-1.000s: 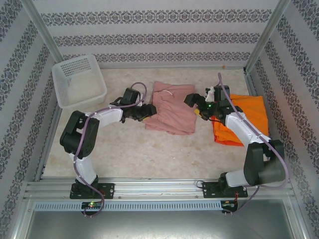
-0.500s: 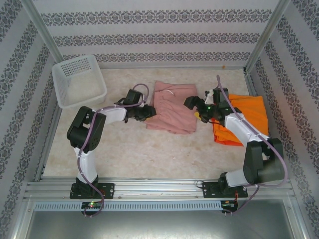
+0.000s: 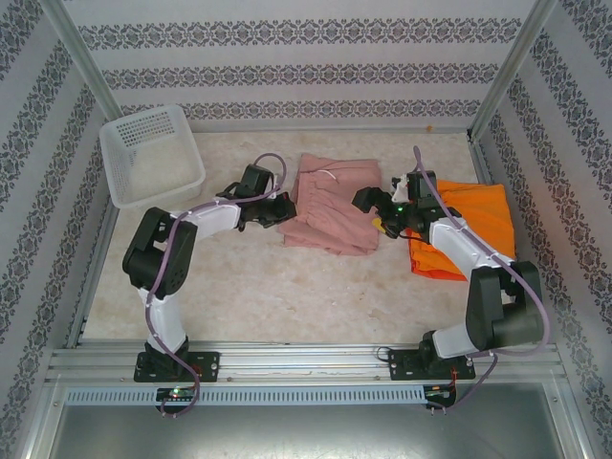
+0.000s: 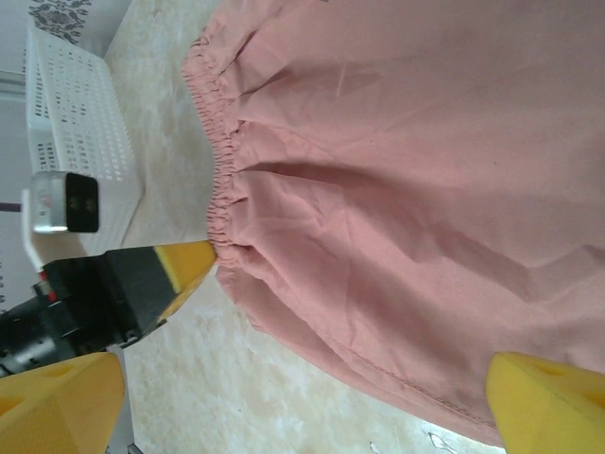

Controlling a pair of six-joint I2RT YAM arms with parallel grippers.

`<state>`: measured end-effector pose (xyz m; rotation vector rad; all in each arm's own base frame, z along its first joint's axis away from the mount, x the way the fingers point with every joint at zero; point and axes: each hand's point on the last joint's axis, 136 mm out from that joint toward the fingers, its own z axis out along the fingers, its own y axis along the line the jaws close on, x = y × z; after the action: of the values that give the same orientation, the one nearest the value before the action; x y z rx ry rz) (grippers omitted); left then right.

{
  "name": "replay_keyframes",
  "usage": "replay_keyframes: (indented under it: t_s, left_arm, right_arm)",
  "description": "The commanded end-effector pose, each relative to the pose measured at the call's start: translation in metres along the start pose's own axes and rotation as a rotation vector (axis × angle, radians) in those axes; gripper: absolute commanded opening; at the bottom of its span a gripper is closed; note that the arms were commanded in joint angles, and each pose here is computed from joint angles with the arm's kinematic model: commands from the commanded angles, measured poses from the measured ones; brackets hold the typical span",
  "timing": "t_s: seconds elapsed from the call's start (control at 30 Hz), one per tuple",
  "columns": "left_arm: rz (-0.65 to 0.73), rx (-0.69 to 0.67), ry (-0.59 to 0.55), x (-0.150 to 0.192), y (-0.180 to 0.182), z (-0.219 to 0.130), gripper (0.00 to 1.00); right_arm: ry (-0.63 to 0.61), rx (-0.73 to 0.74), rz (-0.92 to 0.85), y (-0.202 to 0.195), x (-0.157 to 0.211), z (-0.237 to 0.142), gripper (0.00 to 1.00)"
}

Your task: Fold and stack the shorts

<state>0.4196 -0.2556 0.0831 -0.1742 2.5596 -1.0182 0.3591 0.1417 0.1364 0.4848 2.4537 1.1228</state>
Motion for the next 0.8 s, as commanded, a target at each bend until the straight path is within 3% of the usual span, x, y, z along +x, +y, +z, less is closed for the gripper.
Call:
replay_keyframes:
  t_s: [0.0, 0.3, 0.6, 0.77]
  left_arm:
    - [0.055, 0.000, -0.032, -0.009, -0.017, -0.016, 0.00]
    - [0.075, -0.023, -0.035, -0.013, -0.019, -0.037, 0.00]
    - [-0.030, -0.120, 0.048, 0.011, 0.051, -0.013, 0.00]
    - [-0.025, -0.163, 0.052, 0.022, 0.073, -0.011, 0.00]
  right_arm:
    - [0.004, -0.012, -0.011, -0.001, -0.001, 0.003, 0.98]
    - [0.007, -0.014, -0.009, -0.001, 0.000, 0.003, 0.98]
    - [0.042, -0.012, 0.016, -0.009, 0.007, 0.011, 0.98]
    - [0.050, 0.004, 0.013, -0.015, 0.010, 0.013, 0.98]
